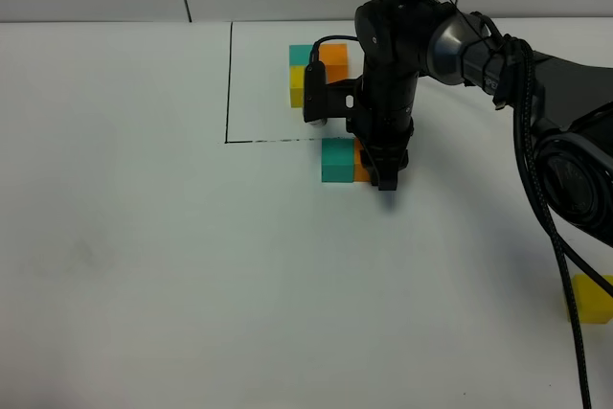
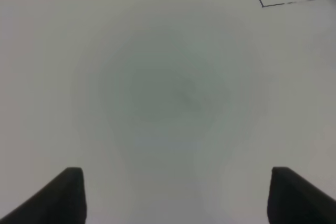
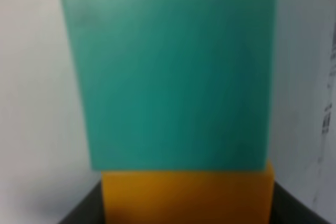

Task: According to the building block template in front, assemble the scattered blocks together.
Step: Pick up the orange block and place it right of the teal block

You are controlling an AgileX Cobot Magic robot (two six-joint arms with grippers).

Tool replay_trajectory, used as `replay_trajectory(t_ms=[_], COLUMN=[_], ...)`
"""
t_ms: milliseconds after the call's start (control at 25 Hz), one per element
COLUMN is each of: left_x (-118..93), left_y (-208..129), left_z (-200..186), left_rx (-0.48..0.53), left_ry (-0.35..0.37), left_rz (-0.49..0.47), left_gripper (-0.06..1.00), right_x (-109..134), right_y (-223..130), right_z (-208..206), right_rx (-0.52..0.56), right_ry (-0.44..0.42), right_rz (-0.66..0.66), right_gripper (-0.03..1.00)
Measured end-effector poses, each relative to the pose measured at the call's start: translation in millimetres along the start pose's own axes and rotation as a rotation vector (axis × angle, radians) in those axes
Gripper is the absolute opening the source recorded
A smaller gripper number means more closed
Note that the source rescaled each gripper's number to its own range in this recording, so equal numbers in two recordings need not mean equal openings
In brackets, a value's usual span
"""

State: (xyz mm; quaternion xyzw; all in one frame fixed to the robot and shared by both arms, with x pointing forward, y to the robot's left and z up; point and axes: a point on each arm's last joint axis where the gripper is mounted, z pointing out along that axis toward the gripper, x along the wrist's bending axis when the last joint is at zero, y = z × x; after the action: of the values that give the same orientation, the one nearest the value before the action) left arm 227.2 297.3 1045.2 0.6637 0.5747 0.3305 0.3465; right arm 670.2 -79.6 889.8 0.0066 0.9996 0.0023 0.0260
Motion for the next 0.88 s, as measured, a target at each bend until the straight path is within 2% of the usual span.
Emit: replay_trajectory(t_ms=[880], left_x=[0.0], left_y=[0.0], left_z=[0.0], left_rx=[0.000], left_ry=[0.000], left_rz=[0.001], left_gripper=[0.62], right_x=[-0.3], right_y=[-0.1], right_z=[1.3], right_rx=[0.005], right_ry=[0.004], right_rz=[-0.034], right_gripper=[0.01])
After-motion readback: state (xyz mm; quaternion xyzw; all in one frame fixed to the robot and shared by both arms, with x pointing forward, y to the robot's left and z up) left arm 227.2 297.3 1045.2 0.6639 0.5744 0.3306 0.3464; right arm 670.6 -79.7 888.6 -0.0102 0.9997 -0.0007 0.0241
